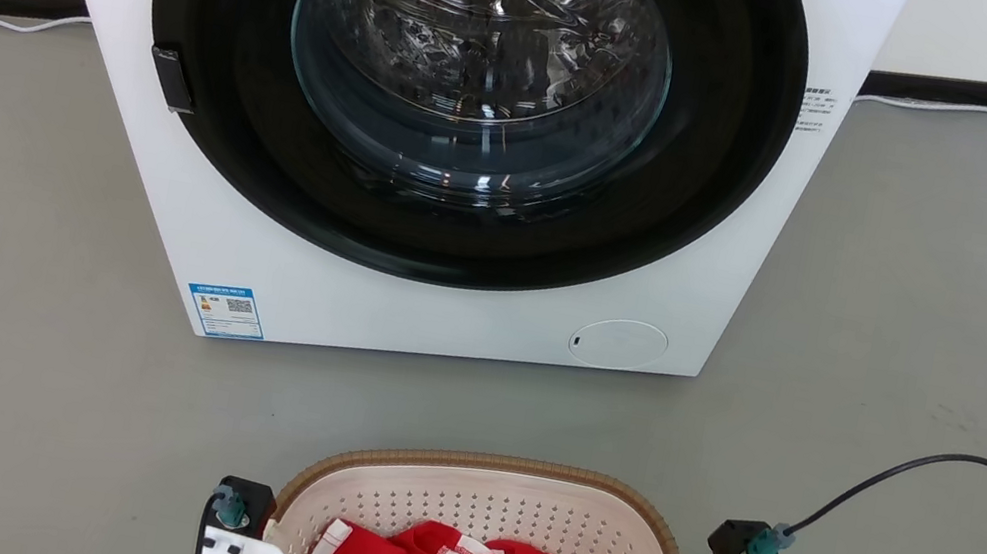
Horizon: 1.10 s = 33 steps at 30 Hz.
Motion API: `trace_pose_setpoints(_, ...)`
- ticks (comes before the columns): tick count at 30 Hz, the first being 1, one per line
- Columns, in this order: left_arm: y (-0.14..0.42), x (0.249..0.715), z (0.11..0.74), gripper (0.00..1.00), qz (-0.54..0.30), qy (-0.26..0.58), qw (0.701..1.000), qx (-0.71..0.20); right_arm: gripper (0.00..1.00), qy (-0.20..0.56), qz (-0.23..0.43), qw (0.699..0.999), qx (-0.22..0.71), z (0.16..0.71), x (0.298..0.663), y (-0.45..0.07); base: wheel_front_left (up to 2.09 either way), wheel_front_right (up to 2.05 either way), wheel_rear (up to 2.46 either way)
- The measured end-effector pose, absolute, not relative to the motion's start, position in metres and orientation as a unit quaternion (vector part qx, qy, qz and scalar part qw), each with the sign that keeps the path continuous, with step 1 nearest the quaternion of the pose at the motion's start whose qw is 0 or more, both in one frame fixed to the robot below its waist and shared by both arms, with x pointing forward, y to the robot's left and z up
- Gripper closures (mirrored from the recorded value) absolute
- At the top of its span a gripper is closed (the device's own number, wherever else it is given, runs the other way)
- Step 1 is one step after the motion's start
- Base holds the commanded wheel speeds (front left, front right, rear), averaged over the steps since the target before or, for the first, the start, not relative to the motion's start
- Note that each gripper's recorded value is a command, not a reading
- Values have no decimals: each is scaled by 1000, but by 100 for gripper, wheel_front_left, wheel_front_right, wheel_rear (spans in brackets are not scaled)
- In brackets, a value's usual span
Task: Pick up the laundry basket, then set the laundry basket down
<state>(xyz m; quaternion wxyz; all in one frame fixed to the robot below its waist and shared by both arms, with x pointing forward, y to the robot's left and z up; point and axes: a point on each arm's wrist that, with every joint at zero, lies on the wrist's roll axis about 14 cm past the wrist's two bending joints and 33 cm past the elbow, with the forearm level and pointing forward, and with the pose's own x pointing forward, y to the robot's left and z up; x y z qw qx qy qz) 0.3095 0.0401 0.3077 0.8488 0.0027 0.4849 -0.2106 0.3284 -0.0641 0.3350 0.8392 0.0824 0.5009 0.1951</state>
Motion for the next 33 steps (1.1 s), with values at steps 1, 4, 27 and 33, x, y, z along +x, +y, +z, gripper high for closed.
trace_pose_setpoints(1, 40, 309, 307, 100, -211, 486, 848, 3, 100, 501, 195, 839, 82, 335, 329, -64, 0, 0, 0)
trace_pose_setpoints(4, 40, 310, 308, 100, -211, 486, 848, 3, 100, 502, 194, 839, 82, 335, 329, -65, 0, 0, 0)
trace_pose_setpoints(27, 35, 324, 300, 100, -212, 501, 839, -3, 100, 512, 186, 834, 85, 326, 346, -68, 0, 0, 0)
trace_pose_setpoints(33, 33, 342, 294, 100, -207, 506, 837, -2, 100, 510, 182, 837, 86, 317, 366, -69, 0, 0, 0)
